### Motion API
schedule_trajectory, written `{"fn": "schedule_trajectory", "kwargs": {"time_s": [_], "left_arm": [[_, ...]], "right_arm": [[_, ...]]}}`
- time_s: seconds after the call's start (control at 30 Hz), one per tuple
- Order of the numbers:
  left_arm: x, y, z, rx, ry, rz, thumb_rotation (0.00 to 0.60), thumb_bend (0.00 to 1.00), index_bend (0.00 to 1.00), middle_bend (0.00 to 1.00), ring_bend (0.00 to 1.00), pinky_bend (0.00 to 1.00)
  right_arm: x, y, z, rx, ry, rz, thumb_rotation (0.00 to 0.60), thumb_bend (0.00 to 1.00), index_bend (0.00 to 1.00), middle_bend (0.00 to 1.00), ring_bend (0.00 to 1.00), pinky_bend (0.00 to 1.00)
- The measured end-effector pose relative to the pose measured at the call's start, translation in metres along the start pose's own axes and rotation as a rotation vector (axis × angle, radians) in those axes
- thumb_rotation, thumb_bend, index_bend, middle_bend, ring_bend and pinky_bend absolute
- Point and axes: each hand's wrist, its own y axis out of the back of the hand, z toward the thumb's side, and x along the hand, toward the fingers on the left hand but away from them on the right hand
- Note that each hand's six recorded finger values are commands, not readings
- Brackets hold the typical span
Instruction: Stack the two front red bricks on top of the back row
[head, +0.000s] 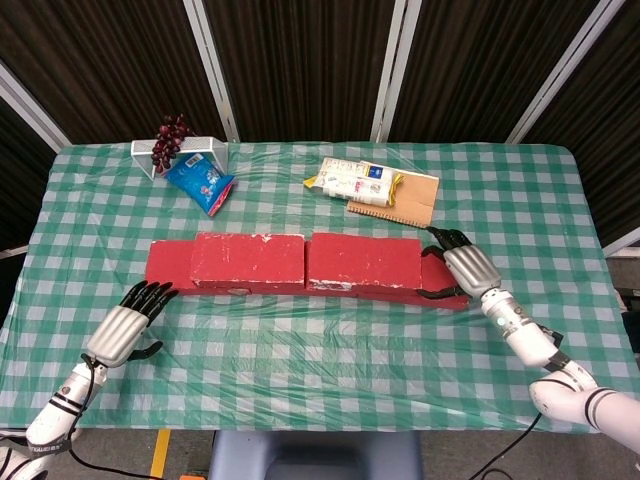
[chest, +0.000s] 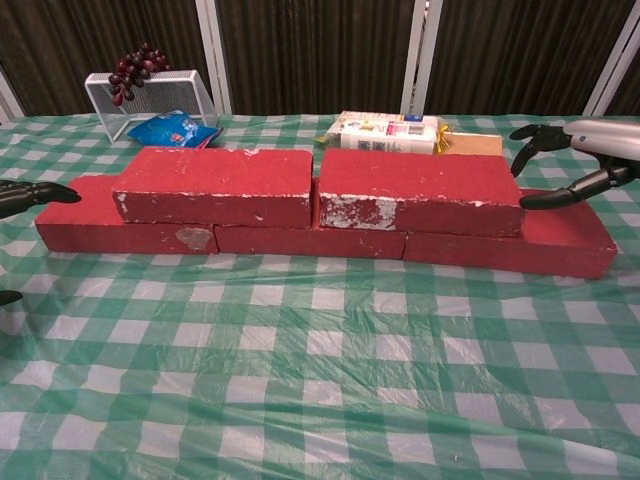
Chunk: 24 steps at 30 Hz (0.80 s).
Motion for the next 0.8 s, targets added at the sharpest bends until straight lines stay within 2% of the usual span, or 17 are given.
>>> {"fn": "schedule_trajectory", "kwargs": {"time_s": [0.27, 0.43, 0.53, 0.63, 0.7, 0.8], "left_arm": [[0.000, 0.000, 0.000, -0.002, 0.001, 0.000, 0.600, 0.27, 0.00, 0.03, 0.00, 0.06], [0.000, 0.001, -0.001, -0.001, 0.001, 0.002, 0.600, 0.27, 0.00, 0.03, 0.00, 0.06], [-0.001, 0.002, -0.001, 0.004, 0.002, 0.010, 0.600, 0.27, 0.00, 0.03, 0.00, 0.06], [-0.002, 0.005, -0.001, 0.012, 0.010, 0.025, 0.600, 0.28, 0.00, 0.03, 0.00, 0.06], [-0.003, 0.008, -0.002, 0.022, 0.020, 0.041, 0.600, 0.29, 0.00, 0.01, 0.00, 0.06], [-0.005, 0.015, -0.004, 0.048, 0.047, 0.083, 0.600, 0.29, 0.00, 0.00, 0.00, 0.06]], "right_arm": [[-0.004, -0.004, 0.008, -0.004, 0.013, 0.011, 0.341, 0.29, 0.39, 0.07, 0.00, 0.15], [0.001, -0.003, 0.008, -0.003, 0.015, 0.002, 0.342, 0.29, 0.34, 0.07, 0.00, 0.15], [0.008, 0.001, 0.007, -0.020, 0.014, -0.023, 0.347, 0.29, 0.15, 0.05, 0.00, 0.14], [0.021, 0.006, 0.007, -0.043, 0.021, -0.076, 0.402, 0.25, 0.01, 0.01, 0.00, 0.10], [0.034, 0.009, 0.008, -0.051, 0.028, -0.118, 0.444, 0.22, 0.00, 0.00, 0.00, 0.04], [0.066, 0.010, 0.008, -0.036, 0.027, -0.201, 0.457, 0.20, 0.00, 0.00, 0.00, 0.00]]}}
